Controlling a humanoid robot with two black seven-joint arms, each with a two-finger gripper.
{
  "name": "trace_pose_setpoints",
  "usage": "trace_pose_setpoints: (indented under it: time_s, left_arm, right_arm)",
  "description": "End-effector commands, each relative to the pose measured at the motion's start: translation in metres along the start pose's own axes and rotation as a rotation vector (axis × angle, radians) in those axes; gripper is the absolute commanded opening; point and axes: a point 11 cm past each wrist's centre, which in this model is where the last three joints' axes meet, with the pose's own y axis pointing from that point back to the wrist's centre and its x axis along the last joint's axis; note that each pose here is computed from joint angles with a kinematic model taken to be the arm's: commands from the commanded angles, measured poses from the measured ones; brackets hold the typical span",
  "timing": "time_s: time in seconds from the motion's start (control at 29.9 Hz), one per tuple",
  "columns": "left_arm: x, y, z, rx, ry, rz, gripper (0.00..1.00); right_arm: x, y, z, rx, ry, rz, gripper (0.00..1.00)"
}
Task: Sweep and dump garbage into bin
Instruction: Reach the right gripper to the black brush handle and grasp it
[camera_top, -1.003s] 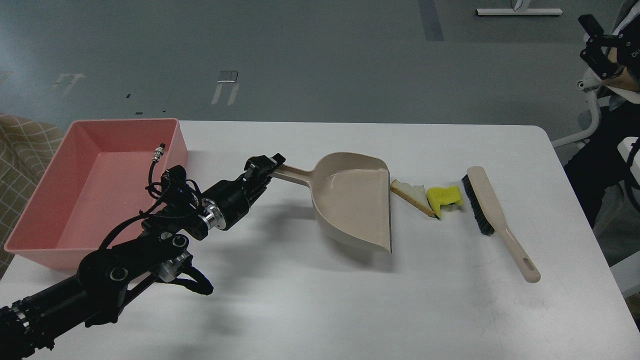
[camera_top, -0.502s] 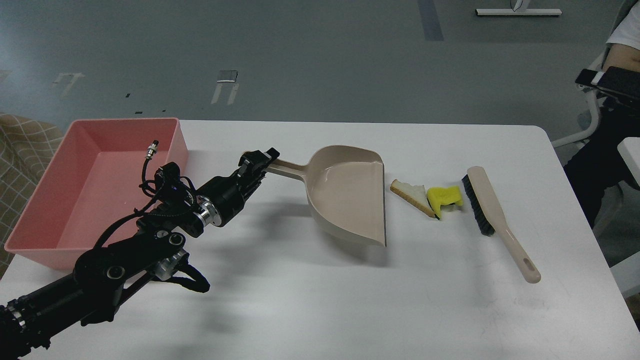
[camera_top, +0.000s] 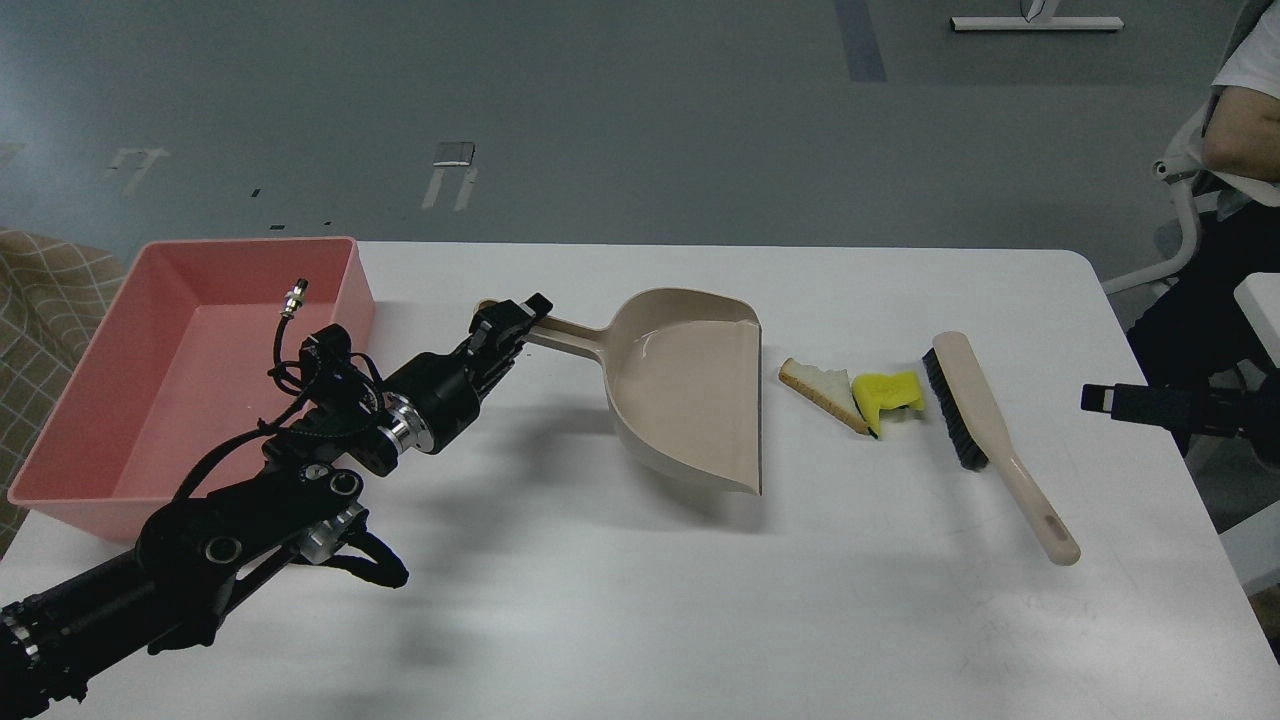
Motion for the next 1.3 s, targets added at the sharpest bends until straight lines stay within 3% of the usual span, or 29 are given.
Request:
trace_pose_setpoints:
  time_s: [0.0,0.2,0.33,0.57,1.0,1.27]
  left_arm:
    - [0.002,0.001,-0.001,0.002,-0.001,0.007,0.00]
    - [0.001,-0.001,0.001,-0.003,-0.005,0.013,0.00]
    - [0.001,-0.001,0.001,-0.004,-0.008,0.012,0.00]
    - [-0.001,-0.001,0.001,-0.005,-0.003,0.010,0.00]
    - [0.001,0.000,-0.001,-0.001,-0.005,0.016,0.00]
    - [0.002,0.001,-0.001,0.001,-0.006,0.017,0.00]
  right_arm:
    - [-0.005,-0.006,-0.006,0.021,0.007,-0.016,0.99]
    - [-0.039,-0.026,-0.016,0.063,-0.024,-0.092,0.95]
    - [-0.040,-0.035,-0.022,0.077,-0.023,-0.079,0.82]
    - [-0.053,-0.052,-0.014,-0.023,-0.042,-0.019,0.82]
    - [-0.063,-0.063,-0.016,-0.065,-0.053,-0.043,0.81]
    - [-0.077,-0.074,-0.021,-0.070,-0.069,-0.069,0.67]
